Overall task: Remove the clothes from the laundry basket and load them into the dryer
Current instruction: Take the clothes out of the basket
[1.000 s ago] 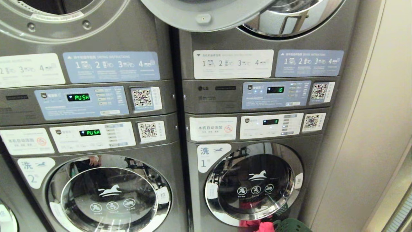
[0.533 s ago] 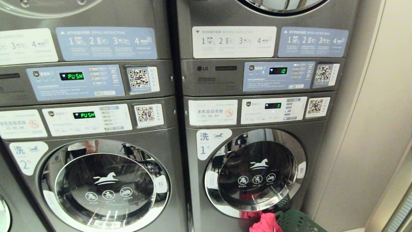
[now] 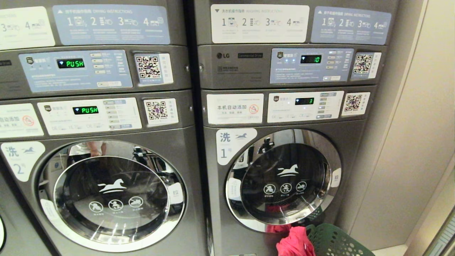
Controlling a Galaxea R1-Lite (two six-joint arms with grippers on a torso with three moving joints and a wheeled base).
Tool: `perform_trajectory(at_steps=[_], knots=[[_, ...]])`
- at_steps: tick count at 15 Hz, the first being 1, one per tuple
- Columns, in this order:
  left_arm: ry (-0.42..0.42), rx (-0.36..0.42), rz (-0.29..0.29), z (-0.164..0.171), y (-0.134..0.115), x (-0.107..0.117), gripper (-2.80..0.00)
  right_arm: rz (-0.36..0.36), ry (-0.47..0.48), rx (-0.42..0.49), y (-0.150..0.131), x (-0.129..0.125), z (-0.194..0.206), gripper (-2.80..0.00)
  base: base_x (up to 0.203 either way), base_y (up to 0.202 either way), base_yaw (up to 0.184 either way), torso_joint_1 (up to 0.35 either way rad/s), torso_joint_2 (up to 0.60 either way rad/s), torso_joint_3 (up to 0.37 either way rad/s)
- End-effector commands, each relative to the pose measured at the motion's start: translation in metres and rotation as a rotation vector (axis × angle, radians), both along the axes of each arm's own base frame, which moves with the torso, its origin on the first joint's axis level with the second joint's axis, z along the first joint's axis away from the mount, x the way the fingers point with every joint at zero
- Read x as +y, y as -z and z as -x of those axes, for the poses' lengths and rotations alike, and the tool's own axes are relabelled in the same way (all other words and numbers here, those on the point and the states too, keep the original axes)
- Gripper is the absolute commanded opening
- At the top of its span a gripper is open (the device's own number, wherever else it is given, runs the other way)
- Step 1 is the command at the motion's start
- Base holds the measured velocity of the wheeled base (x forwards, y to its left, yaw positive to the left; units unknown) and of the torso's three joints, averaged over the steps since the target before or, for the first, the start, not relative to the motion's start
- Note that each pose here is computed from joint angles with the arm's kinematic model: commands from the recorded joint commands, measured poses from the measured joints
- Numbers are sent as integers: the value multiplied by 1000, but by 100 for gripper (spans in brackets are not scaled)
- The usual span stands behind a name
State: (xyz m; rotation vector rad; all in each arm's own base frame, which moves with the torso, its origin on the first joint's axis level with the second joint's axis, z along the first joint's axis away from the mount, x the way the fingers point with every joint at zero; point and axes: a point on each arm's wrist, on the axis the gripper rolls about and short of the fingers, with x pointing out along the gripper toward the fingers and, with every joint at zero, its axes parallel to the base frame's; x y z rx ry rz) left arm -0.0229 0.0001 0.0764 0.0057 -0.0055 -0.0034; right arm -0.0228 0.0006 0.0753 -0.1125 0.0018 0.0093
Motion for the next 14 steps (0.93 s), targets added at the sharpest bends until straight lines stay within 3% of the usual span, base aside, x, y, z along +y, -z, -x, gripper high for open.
perform_trajectory(at_steps=[1, 6, 10, 12, 14], knots=[[0, -2, 0, 0, 0, 0, -280, 1, -3, -1, 0, 0, 0, -280, 0, 0, 0, 0, 0, 0], [0, -1, 0, 0, 0, 0, -280, -34, 0, -2, 0, 0, 0, -280, 0, 0, 0, -26, 64, 65], [0, -1, 0, 0, 0, 0, -280, 58, -10, 13, -6, 0, 2, -280, 0, 0, 0, -6, 18, 17], [0, -2, 0, 0, 0, 0, -280, 33, -13, 103, -28, 0, 0, -280, 0, 0, 0, 0, 0, 0], [0, -2, 0, 0, 0, 0, -280, -66, -6, 294, -47, 0, -15, -280, 0, 0, 0, 0, 0, 0]])
